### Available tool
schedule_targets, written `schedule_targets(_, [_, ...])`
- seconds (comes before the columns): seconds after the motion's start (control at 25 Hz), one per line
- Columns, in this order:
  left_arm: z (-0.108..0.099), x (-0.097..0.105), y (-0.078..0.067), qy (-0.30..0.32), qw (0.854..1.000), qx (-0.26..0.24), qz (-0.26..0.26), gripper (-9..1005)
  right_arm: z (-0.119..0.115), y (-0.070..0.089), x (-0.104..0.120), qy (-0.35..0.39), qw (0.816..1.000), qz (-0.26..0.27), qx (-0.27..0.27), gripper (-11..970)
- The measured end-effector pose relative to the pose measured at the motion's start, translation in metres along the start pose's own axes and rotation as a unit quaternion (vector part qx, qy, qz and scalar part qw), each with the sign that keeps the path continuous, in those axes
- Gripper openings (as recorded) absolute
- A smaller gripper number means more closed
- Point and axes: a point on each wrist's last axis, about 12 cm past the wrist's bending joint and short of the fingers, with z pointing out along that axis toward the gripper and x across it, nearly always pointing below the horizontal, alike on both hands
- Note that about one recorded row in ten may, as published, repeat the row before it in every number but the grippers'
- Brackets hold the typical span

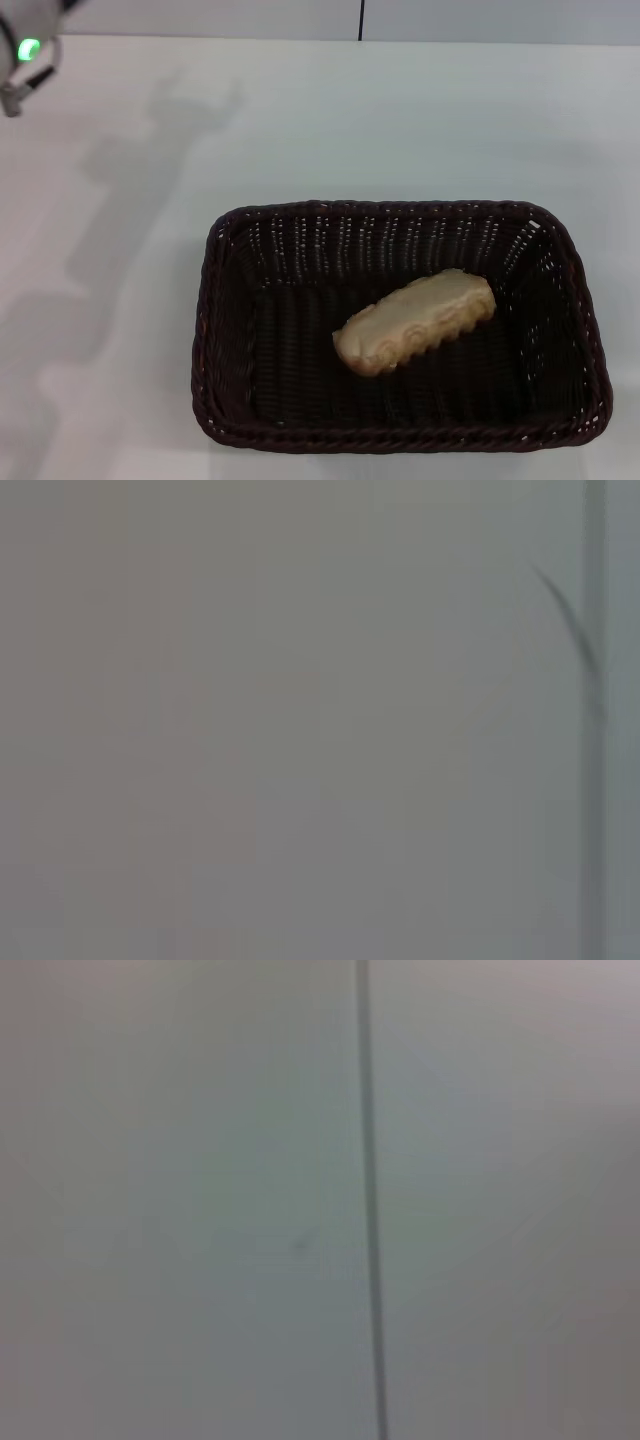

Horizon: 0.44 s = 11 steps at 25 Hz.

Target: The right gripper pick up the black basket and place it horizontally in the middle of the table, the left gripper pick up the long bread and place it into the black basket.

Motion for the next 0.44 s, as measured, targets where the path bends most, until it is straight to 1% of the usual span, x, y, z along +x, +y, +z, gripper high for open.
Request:
schedule_targets(0.04, [-0.003,0.003,0.007,-0.026,1.0,-0.017,-0.003,871,-0.001,-0.002,0.0,0.0,1.0,0.004,0.007,216])
schedule_targets(0.08, [-0.012,0.016,0.023,-0.104,0.992,-0.073,-0.019,871,-0.005,-0.007,0.002,0.002,1.0,0.011,0.016,216])
schedule_targets(0.12, [-0.016,0.024,0.028,-0.129,0.987,-0.093,-0.026,871,-0.005,-0.007,0.002,0.002,1.0,0.011,0.016,216])
schedule_targets(0.16, [-0.018,0.028,0.03,-0.144,0.984,-0.104,-0.028,871,-0.008,-0.011,0.005,0.004,1.0,0.019,0.021,216])
schedule_targets(0.24, [-0.018,0.028,0.03,-0.144,0.984,-0.104,-0.028,871,-0.01,-0.012,0.006,0.005,0.999,0.023,0.023,216])
schedule_targets(0.28, [-0.028,0.045,0.037,-0.195,0.971,-0.133,-0.02,871,-0.013,-0.014,0.009,0.009,0.999,0.032,0.023,216])
schedule_targets(0.32, [-0.033,0.056,0.038,-0.223,0.965,-0.136,-0.011,871,-0.013,-0.014,0.009,0.009,0.999,0.032,0.023,216])
schedule_targets(0.36, [-0.033,0.056,0.038,-0.223,0.965,-0.136,-0.011,871,-0.014,-0.014,0.009,0.01,0.999,0.033,0.023,216])
schedule_targets(0.4, [-0.038,0.067,0.04,-0.246,0.961,-0.13,-0.004,871,-0.014,-0.015,0.01,0.012,0.999,0.034,0.023,216])
schedule_targets(0.44, [-0.038,0.067,0.04,-0.246,0.961,-0.13,-0.004,871,-0.015,-0.015,0.011,0.013,0.999,0.033,0.023,216])
